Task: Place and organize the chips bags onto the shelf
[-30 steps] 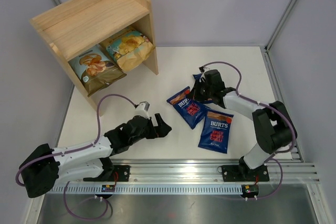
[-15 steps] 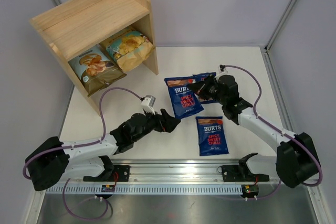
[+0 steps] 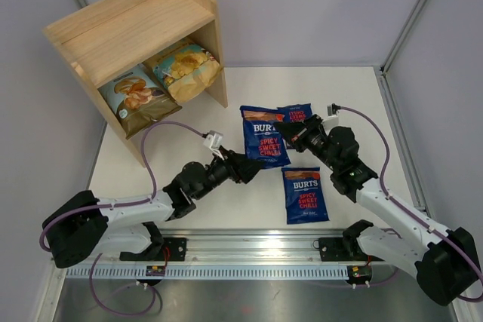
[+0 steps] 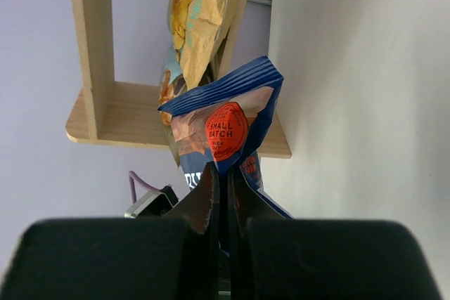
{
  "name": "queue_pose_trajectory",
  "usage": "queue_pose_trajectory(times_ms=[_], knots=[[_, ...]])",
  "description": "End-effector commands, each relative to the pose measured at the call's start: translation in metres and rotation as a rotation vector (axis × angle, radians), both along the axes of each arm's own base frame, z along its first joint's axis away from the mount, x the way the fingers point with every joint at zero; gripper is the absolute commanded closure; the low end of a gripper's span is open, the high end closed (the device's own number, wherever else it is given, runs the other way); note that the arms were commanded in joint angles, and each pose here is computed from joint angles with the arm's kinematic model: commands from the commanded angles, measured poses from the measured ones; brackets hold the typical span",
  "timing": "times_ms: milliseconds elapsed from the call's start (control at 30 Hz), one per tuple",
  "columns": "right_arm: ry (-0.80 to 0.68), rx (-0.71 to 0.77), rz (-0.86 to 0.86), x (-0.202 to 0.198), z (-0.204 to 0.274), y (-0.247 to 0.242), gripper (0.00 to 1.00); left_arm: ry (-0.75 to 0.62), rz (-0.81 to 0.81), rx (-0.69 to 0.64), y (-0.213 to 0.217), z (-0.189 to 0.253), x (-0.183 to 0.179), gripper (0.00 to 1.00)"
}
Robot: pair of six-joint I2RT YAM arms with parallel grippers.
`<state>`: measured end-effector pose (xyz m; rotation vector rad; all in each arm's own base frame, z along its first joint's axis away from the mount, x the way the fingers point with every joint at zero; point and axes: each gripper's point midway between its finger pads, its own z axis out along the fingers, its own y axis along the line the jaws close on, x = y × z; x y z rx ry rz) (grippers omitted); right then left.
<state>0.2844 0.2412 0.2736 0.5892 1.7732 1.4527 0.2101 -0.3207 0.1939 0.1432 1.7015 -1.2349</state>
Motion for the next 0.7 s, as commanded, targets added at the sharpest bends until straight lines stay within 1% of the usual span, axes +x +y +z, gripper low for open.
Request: queue_pose_trajectory(times_ms=[0, 33, 67, 100, 133, 200, 233, 267, 300, 367, 400, 433, 467, 500, 533, 567, 600, 633, 667], knots=[[-0.04, 0.091, -0.037, -0.005, 0.022, -0.007, 1.0, -0.143, -0.046, -0.199, -0.005, 0.061, -0.007, 0.38], [-0.039, 0.101, -0.031, -0.007, 0.023, -0.007, 1.0, -0.144, -0.049, -0.2, -0.006, 0.061, -0.007, 0.46], [-0.046, 0.116, -0.029, -0.008, 0.025, -0.007, 1.0, -0.152, -0.05, -0.208, -0.006, 0.064, -0.007, 0.64], [-0.047, 0.119, -0.028, -0.009, 0.025, -0.007, 1.0, -0.152, -0.049, -0.212, -0.005, 0.065, -0.007, 0.74], [-0.056, 0.116, -0.029, -0.011, 0.026, -0.008, 1.0, -0.155, -0.05, -0.214, -0.005, 0.065, -0.008, 0.83], [-0.071, 0.087, -0.047, -0.012, 0.025, -0.013, 1.0, -0.161, -0.054, -0.209, -0.004, 0.067, -0.009, 0.94], [-0.084, 0.086, -0.047, -0.013, 0.027, -0.014, 0.97, -0.175, -0.056, -0.2, -0.004, 0.068, -0.01, 0.98], [-0.096, 0.083, -0.05, -0.014, 0.028, -0.016, 0.93, -0.175, -0.058, -0.185, -0.004, 0.065, -0.01, 1.0], [-0.127, 0.072, -0.057, -0.017, 0.032, -0.019, 0.76, -0.182, -0.089, -0.172, -0.005, 0.063, -0.016, 1.0], [-0.184, 0.039, -0.055, -0.02, 0.039, -0.022, 0.57, -0.218, -0.128, -0.151, -0.005, 0.065, -0.024, 1.0], [-0.218, 0.031, -0.052, -0.024, 0.046, -0.024, 0.51, -0.228, -0.137, -0.142, -0.003, 0.064, -0.027, 1.0], [-0.229, 0.012, -0.045, -0.026, 0.047, -0.025, 0.43, -0.259, -0.144, -0.14, 0.001, 0.069, -0.032, 1.0], [-0.249, -0.006, -0.012, -0.032, 0.05, -0.023, 0.39, -0.266, -0.156, -0.119, 0.003, 0.066, -0.035, 1.0], [-0.302, -0.042, -0.007, -0.034, 0.058, -0.026, 0.35, -0.285, -0.173, -0.113, 0.004, 0.069, -0.039, 1.0], [-0.31, -0.074, 0.011, -0.037, 0.056, -0.026, 0.25, -0.306, -0.181, -0.096, 0.007, 0.069, -0.042, 1.0], [-0.33, -0.1, 0.035, -0.04, 0.057, -0.026, 0.2, -0.333, -0.192, -0.099, 0.012, 0.077, -0.048, 1.0], [-0.366, -0.129, 0.091, -0.047, 0.063, -0.023, 0.15, -0.355, -0.227, -0.093, 0.013, 0.08, -0.056, 1.0], [-0.371, -0.141, 0.137, -0.052, 0.063, -0.021, 0.12, -0.388, -0.24, -0.079, 0.014, 0.083, -0.06, 1.0], [-0.375, -0.149, 0.186, -0.058, 0.062, -0.018, 0.05, -0.417, -0.255, -0.08, 0.019, 0.093, -0.066, 1.0]])
